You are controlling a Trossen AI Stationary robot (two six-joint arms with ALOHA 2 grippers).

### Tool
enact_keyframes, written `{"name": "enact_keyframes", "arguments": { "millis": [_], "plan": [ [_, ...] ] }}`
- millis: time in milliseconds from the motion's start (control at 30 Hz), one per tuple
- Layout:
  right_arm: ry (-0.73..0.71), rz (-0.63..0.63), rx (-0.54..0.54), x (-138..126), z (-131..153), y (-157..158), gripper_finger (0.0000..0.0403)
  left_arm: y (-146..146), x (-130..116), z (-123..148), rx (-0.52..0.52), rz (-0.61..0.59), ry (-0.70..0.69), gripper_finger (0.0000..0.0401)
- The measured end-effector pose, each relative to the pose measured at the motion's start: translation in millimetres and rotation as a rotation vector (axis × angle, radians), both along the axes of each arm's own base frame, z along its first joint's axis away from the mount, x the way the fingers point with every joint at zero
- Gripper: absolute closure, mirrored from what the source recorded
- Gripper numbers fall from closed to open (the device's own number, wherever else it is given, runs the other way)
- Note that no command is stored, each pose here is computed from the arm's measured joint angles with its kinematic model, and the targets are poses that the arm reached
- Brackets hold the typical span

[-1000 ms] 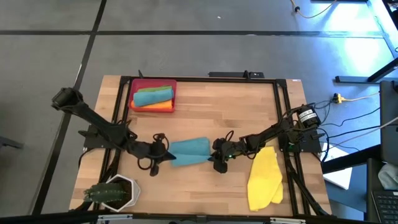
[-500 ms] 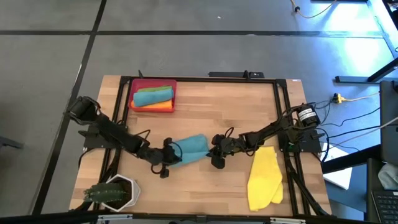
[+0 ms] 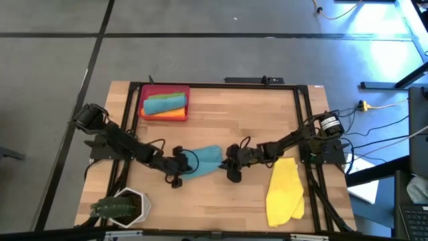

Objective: Roll microfiber towels into tight, uniform cylinder then place into a basket
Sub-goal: Roll the blue microfiber towel

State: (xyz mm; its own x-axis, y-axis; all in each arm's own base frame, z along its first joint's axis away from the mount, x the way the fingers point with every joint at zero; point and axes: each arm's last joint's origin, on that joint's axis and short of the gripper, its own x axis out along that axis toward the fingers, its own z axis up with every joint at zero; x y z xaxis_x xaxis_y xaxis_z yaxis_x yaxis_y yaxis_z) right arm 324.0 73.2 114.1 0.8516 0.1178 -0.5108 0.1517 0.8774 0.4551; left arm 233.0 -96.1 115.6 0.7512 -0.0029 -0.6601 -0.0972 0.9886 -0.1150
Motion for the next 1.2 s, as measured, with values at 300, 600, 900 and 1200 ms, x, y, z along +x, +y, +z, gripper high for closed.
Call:
{"name": "enact_keyframes", "arguments": {
  "millis": [300,600,900,1200],
  "plan": [
    [-0.036,0.1,-0.267,20,19,7,0.0299,3,-6,-6,0.0,0.062,0.081,0.0401],
    [0.018,0.308,-0.514,36,45,31,0.0202,4,-6,-7,0.004,0.062,0.087,0.0401],
    [-0.008,0.359,-0.663,31,43,61,0.0214,8,-5,-7,0.003,0.082,0.09,0.0401],
    [0.035,0.257,-0.611,49,21,26,0.0314,8,-4,-7,-0.012,0.07,0.092,0.0401]
  ]
}}
